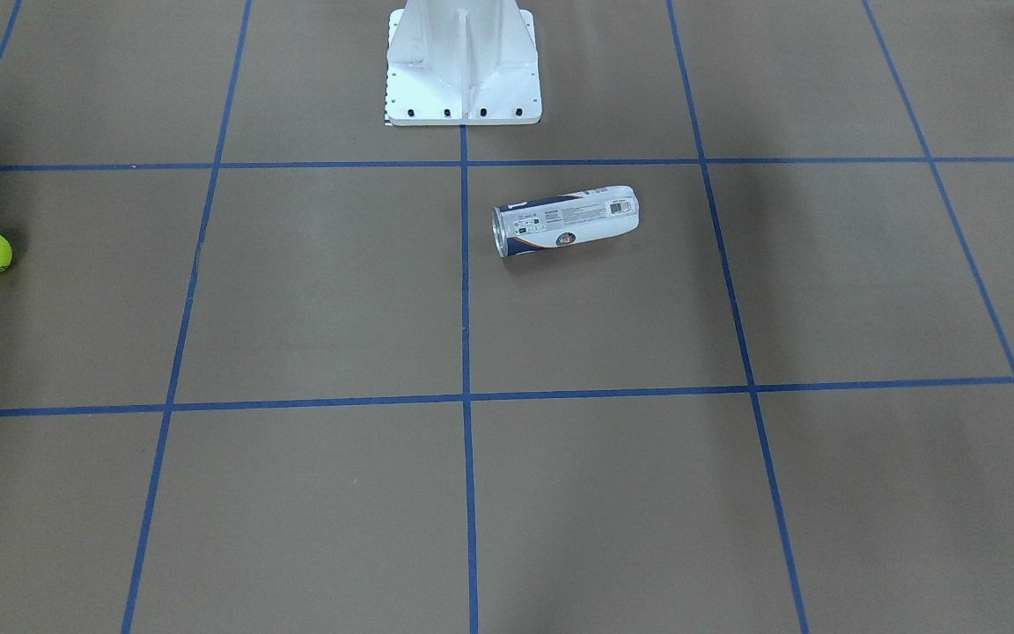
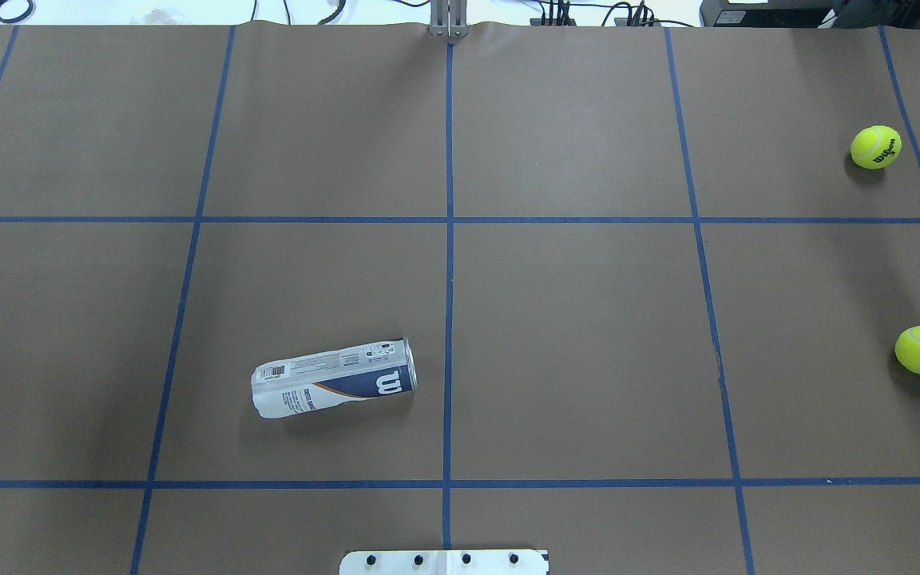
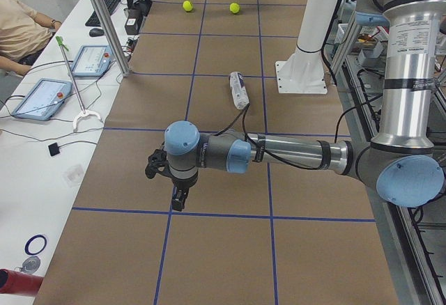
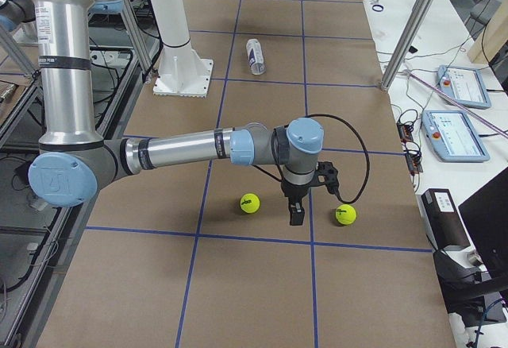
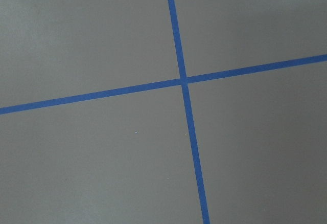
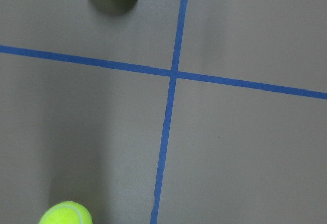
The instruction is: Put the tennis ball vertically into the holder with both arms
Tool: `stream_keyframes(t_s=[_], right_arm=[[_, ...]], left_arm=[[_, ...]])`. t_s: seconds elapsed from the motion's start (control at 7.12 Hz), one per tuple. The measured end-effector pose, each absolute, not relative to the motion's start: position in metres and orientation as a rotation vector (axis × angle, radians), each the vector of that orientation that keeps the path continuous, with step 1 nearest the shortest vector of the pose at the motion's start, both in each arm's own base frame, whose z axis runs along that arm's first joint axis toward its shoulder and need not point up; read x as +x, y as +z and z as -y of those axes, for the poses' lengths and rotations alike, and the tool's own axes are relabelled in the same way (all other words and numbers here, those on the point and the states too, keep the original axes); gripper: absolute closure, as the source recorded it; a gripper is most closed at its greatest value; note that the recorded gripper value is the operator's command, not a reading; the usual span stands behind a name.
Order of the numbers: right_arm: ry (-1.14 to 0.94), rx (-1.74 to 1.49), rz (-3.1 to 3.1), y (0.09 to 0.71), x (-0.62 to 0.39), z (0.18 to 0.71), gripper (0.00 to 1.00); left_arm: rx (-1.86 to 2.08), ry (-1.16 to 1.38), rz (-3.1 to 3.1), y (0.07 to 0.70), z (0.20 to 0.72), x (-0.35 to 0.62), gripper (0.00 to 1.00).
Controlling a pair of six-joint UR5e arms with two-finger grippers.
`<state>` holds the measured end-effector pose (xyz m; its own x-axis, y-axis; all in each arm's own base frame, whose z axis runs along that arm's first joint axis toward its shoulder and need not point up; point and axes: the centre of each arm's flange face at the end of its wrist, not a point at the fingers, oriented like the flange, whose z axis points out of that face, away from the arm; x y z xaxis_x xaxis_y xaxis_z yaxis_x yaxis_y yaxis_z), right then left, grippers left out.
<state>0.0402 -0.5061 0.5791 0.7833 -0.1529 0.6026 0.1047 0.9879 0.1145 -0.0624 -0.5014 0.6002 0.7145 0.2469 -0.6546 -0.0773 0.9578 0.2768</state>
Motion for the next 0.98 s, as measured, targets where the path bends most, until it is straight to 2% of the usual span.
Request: stream_keyframes(t_s=[0.42, 0.98], right_arm=[[-0.152, 0.119, 0.658, 0.556, 0.039, 0.524, 0.0], [-0.165, 0.159, 0.661, 0.564, 0.039, 0.521, 0.0]], left_arm=[[0.5, 0.286, -0.729, 0.562, 0.53, -0.061, 0.0], [0.622, 0.398, -0.768, 0.507, 0.568, -0.008, 0.0]])
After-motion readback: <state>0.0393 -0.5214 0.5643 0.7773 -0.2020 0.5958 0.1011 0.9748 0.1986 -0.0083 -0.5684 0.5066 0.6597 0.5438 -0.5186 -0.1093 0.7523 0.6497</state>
